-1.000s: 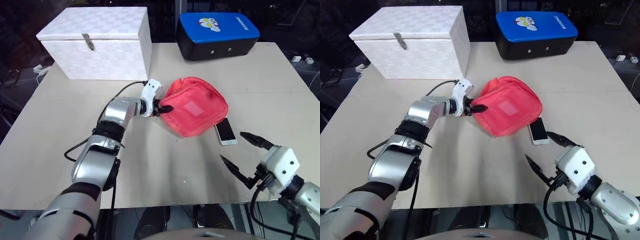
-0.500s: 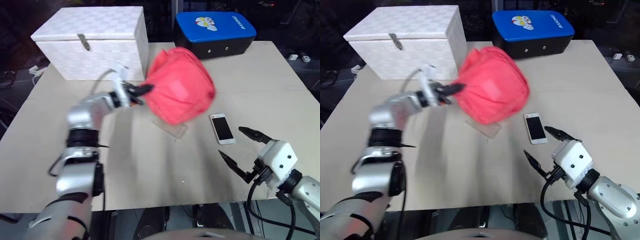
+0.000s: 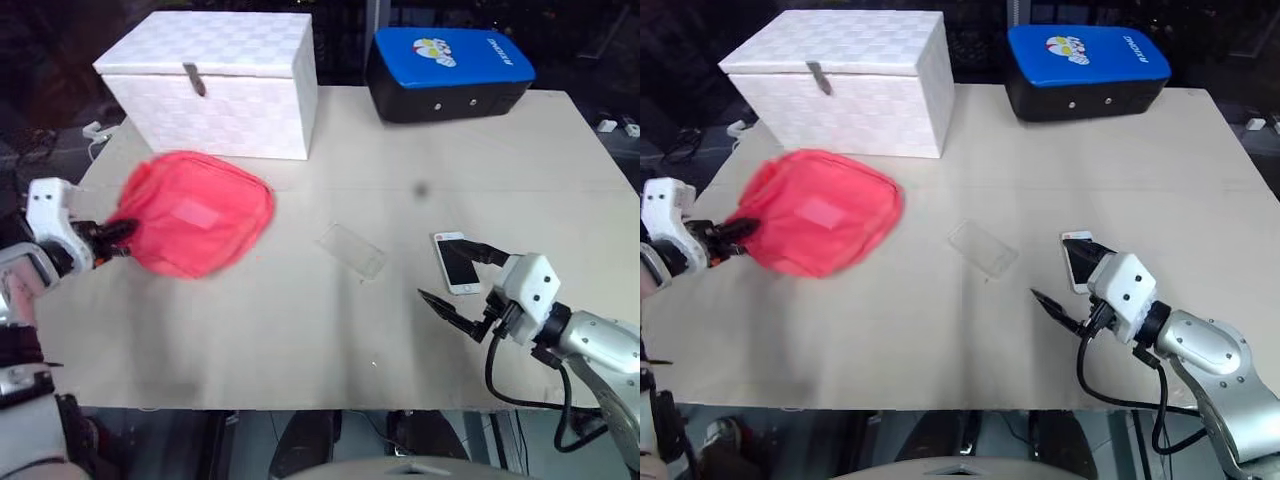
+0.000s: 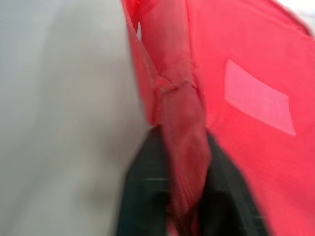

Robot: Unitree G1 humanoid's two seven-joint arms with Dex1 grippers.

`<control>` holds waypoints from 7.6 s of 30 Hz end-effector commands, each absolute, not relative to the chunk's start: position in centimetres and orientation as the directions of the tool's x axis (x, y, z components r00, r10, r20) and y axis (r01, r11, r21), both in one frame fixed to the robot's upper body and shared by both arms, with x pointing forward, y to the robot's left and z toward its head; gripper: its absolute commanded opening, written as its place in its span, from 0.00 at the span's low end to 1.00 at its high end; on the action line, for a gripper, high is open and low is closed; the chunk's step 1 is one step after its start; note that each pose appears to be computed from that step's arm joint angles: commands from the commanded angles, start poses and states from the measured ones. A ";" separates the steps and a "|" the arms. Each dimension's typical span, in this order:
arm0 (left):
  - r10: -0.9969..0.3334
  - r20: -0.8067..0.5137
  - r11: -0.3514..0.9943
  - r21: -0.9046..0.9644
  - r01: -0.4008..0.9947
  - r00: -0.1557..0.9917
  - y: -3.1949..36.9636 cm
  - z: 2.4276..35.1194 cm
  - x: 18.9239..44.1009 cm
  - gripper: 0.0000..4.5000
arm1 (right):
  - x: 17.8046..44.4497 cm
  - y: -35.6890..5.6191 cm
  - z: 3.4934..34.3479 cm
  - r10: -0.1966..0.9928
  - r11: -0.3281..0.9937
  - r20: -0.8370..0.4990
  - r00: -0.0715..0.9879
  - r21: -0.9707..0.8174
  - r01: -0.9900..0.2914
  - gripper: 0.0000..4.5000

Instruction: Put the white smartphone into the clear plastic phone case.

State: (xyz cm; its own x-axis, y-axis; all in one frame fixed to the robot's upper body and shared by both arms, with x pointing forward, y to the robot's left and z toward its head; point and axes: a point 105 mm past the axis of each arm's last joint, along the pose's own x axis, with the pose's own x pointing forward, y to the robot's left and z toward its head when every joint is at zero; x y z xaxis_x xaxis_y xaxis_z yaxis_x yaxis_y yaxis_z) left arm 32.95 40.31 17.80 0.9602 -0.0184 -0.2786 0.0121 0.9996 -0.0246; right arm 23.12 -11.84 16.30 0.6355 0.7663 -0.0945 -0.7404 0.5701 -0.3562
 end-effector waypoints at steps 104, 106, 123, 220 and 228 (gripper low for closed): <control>-0.898 -0.061 0.428 0.116 0.896 0.437 17.6 17.0 24.2 0.93 | 30.4 -14.9 14.7 0.636 0.624 -0.338 0.694 -0.303 -0.720 0.61; -0.895 -0.081 0.429 0.113 0.896 0.439 18.1 16.5 24.0 0.93 | 30.0 -13.0 16.6 0.734 0.490 -0.339 0.588 -0.335 -0.805 0.61; -0.863 -0.116 0.478 0.124 0.870 0.491 19.5 15.1 23.5 0.93 | 30.4 -7.7 13.0 0.705 -0.150 -0.667 0.243 -0.474 -0.868 0.61; -0.799 -0.443 0.397 0.117 0.910 0.406 12.1 8.3 32.3 0.00 | 29.8 -13.0 12.6 0.568 0.458 -0.502 0.653 -0.466 -0.757 0.01; -0.796 -0.451 0.385 0.136 0.913 0.403 12.7 9.3 33.5 0.00 | 29.2 -10.0 12.7 0.657 0.442 -0.450 0.605 -0.421 -0.792 0.01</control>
